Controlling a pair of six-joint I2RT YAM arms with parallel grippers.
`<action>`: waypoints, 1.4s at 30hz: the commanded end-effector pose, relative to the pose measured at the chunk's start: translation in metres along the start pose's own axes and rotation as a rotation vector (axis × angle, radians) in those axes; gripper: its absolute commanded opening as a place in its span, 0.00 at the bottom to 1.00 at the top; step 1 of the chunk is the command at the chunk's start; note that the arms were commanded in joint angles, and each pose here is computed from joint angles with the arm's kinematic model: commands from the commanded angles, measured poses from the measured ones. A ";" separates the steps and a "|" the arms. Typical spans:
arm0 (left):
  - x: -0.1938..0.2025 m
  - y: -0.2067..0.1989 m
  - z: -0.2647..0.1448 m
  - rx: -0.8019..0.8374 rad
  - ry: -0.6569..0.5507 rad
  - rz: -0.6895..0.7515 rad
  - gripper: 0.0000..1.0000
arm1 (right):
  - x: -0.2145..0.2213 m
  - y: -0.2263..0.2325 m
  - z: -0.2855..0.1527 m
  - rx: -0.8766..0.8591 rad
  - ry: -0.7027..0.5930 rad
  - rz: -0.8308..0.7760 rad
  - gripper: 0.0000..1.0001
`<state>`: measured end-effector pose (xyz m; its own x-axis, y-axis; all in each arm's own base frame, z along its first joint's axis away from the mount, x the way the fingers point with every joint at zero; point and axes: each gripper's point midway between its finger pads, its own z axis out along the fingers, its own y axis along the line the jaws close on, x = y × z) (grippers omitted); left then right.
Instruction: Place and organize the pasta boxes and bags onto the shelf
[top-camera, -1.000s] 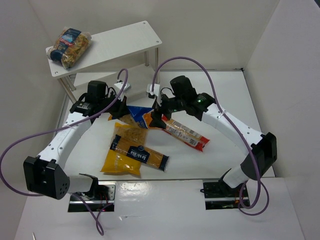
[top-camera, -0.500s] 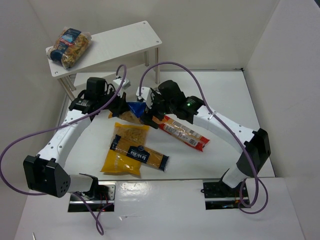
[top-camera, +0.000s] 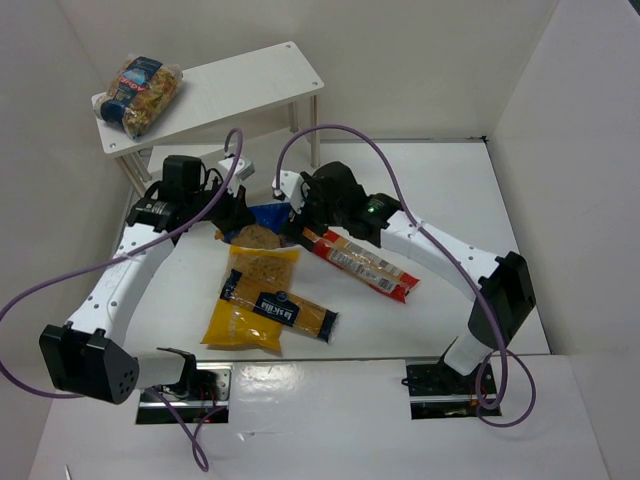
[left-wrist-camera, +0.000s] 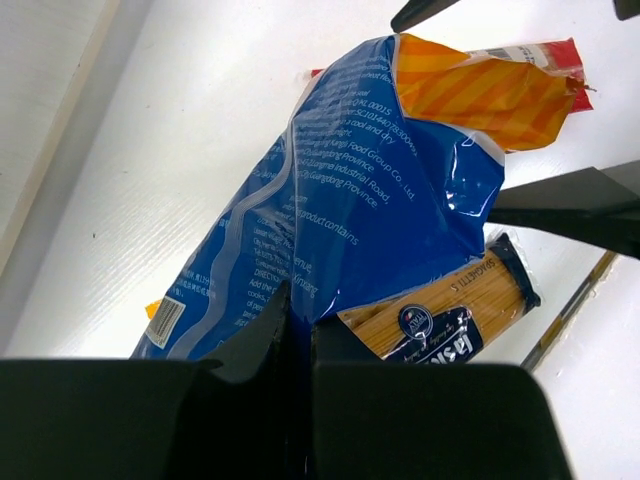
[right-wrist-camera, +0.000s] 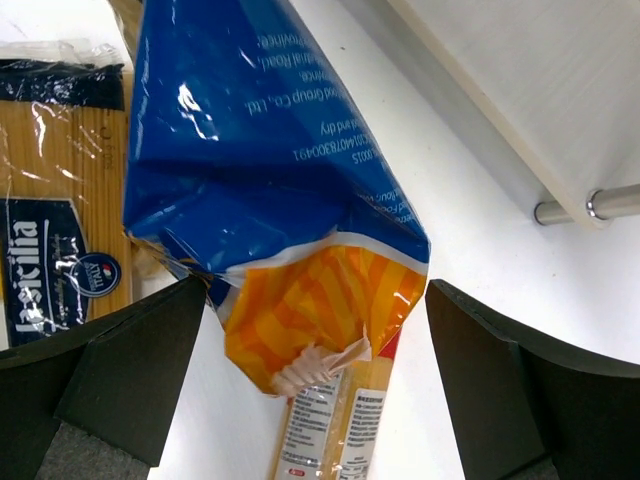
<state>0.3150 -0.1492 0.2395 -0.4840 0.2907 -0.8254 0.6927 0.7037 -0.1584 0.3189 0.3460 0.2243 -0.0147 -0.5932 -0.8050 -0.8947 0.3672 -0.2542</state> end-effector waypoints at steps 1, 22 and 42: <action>-0.063 -0.024 -0.029 0.073 -0.210 0.141 0.00 | -0.004 -0.013 -0.001 0.019 -0.040 0.000 0.99; -0.045 -0.054 -0.035 0.248 -0.181 0.253 0.00 | -0.005 0.046 0.006 -0.578 -0.199 0.022 0.99; -0.039 -0.013 -0.042 -0.030 -0.170 0.201 0.85 | -0.036 0.038 0.004 -0.376 -0.159 -0.013 0.00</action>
<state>0.2896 -0.1501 0.2566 -0.3749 0.3536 -0.8570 0.7895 0.6063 -0.0952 0.2801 0.3774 0.1775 -0.0585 -0.5705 -0.8192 -0.9979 0.0104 0.0640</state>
